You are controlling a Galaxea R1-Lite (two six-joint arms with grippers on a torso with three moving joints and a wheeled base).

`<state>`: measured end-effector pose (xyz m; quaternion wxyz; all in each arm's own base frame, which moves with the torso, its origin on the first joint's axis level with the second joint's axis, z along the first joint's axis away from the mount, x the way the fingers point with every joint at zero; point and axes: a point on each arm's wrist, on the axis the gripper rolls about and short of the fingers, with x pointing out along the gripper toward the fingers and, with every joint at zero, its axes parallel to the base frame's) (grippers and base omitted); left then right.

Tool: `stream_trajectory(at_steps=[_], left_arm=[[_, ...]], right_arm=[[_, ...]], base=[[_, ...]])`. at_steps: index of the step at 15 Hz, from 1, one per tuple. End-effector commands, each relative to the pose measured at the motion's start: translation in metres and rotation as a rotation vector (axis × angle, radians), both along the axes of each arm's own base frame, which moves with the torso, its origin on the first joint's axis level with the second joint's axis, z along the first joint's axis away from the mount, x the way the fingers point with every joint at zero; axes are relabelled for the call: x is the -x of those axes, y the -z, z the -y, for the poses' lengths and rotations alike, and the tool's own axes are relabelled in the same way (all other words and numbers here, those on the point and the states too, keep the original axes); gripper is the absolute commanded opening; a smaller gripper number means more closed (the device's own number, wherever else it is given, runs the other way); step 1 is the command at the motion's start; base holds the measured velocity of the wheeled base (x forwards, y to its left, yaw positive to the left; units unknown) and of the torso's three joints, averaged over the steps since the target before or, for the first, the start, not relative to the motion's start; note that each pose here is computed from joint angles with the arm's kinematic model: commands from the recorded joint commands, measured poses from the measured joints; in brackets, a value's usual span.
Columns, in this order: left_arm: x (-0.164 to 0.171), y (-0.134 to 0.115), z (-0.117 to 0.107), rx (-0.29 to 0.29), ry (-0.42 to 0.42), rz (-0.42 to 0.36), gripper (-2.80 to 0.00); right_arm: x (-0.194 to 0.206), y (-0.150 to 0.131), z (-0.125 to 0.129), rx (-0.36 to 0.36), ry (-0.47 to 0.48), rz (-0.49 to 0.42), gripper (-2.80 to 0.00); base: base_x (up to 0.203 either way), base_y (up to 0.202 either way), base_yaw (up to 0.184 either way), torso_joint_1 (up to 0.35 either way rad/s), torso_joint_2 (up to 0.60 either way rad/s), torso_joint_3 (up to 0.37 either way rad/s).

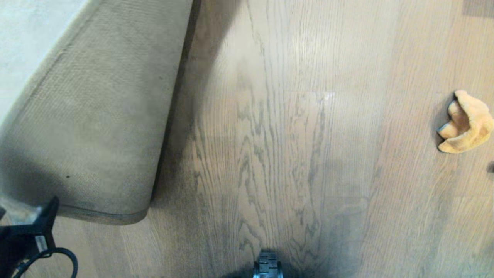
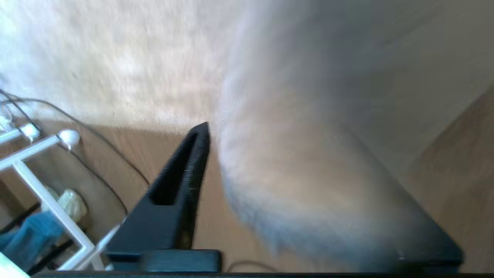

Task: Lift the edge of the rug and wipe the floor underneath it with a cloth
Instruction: Put down the rag

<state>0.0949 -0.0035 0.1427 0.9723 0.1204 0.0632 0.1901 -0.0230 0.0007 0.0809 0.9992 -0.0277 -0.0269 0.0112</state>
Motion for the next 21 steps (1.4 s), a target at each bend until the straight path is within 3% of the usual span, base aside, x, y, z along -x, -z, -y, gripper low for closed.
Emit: stream_trajectory(at_steps=[1, 11, 17, 18, 21], left_arm=[[-0.0005, -0.0034, 0.0008, 0.013, 0.011, 0.031, 0.00], [0.0002, -0.0036, 0.0029, 0.070, 0.032, 0.057, 0.00], [0.0000, -0.0051, 0.0048, 0.076, 0.052, 0.065, 0.00], [-0.0005, -0.0062, 0.0052, 0.076, 0.055, 0.067, -2.80], [-0.0003, -0.0055, 0.0058, 0.075, 0.063, 0.061, -2.80]], right_arm=[[-0.0002, -0.0001, 0.0000, 0.001, -0.002, -0.001, -2.80], [-0.0002, -0.0001, 0.0000, 0.001, -0.001, -0.001, -2.80], [-0.0001, -0.0001, 0.0000, 0.001, -0.001, 0.000, -2.80], [-0.0002, -0.0001, 0.0000, 0.001, -0.001, -0.001, -2.80], [-0.0002, -0.0001, 0.0000, 0.001, -0.001, -0.001, -2.80]], base=[[0.000, 0.000, 0.000, 0.000, 0.00, 0.000], [0.000, 0.000, 0.000, 0.000, 0.00, 0.000], [0.000, 0.000, 0.000, 0.000, 0.00, 0.000], [0.000, 0.000, 0.000, 0.000, 0.00, 0.000], [0.000, 0.000, 0.000, 0.000, 0.00, 0.000]])
